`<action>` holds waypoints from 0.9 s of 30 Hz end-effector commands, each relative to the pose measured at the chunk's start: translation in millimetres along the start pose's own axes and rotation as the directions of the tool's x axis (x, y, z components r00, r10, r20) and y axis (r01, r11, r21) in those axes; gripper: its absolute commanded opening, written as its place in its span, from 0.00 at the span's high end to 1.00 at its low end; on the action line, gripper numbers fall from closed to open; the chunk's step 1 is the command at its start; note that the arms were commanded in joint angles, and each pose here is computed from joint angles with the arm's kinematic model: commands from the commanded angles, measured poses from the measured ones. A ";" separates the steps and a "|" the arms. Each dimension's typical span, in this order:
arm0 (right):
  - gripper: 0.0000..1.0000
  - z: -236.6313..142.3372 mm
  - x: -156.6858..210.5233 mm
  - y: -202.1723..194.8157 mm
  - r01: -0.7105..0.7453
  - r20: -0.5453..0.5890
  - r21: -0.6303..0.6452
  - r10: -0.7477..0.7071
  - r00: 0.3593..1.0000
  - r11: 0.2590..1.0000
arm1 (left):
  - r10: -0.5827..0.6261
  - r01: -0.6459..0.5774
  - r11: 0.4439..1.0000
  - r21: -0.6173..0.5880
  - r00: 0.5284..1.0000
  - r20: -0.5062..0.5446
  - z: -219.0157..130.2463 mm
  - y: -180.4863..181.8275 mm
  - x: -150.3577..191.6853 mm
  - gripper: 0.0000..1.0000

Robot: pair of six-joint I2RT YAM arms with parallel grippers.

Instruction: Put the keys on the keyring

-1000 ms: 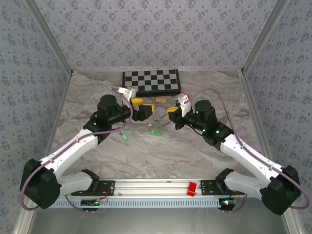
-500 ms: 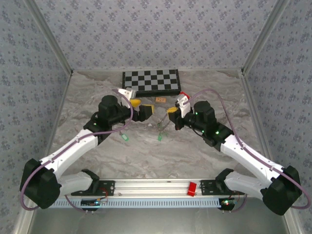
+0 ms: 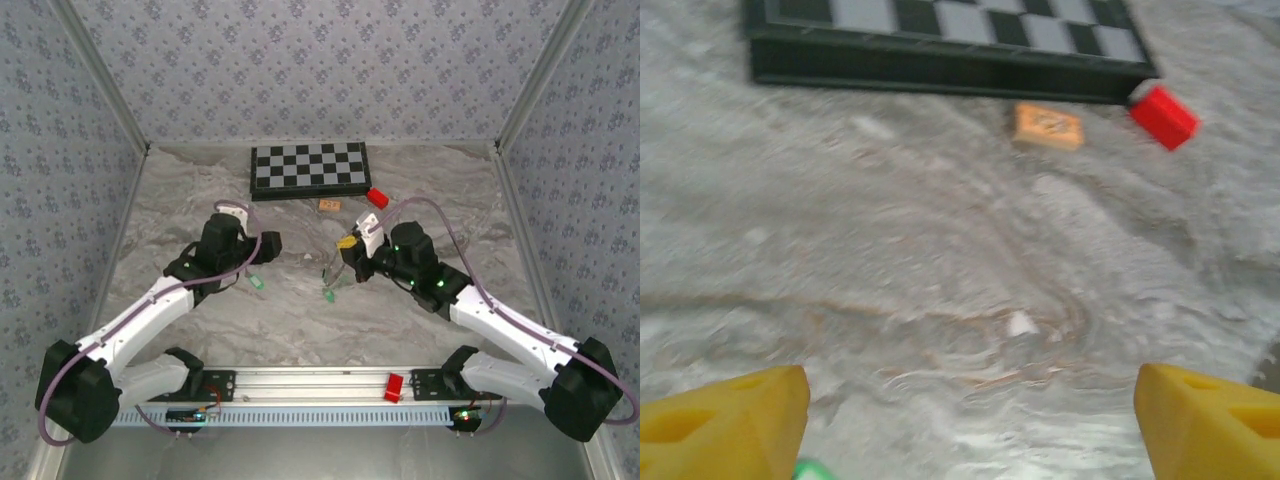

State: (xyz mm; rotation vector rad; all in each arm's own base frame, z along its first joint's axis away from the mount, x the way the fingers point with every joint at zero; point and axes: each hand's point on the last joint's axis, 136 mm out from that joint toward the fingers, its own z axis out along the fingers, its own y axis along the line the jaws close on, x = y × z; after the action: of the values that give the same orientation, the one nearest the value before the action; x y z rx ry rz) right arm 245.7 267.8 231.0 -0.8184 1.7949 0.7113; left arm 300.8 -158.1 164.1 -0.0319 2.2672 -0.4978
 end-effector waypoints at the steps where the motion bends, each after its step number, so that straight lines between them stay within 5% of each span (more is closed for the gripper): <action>1: 1.00 -3.6 -11.8 4.1 0.019 0.061 -0.003 -0.019 0.998 1.000 | -0.105 0.089 0.979 -0.181 0.991 -0.080 -3.7 45.2 27.9 0.27; 5: 1.00 -4.7 -12.9 4.8 0.007 0.070 -0.005 -0.007 0.998 1.000 | -0.229 0.182 0.939 -0.293 0.964 -0.135 -7.2 73.3 45.0 0.43; 13: 1.00 -7.5 -10.5 5.2 0.002 0.083 -0.003 -0.002 0.997 1.000 | -0.301 0.220 0.924 -0.314 0.923 -0.240 15.4 75.2 65.9 0.48; 22: 1.00 -6.8 -9.4 7.8 -0.006 0.081 -0.020 0.007 0.997 1.000 | -0.341 0.204 0.910 -0.362 0.865 -0.369 55.4 77.6 85.7 0.70; 27: 1.00 -7.3 -10.3 8.1 -0.007 0.087 -0.021 0.009 0.996 1.000 | -0.350 0.204 0.907 -0.369 0.852 -0.388 61.9 77.8 89.8 0.70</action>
State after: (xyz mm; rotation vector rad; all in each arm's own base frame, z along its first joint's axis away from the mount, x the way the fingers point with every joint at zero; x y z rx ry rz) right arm 239.9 266.9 227.9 -0.8076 1.7750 0.7313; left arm 289.1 -119.7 28.3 -0.4536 2.8052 -0.2713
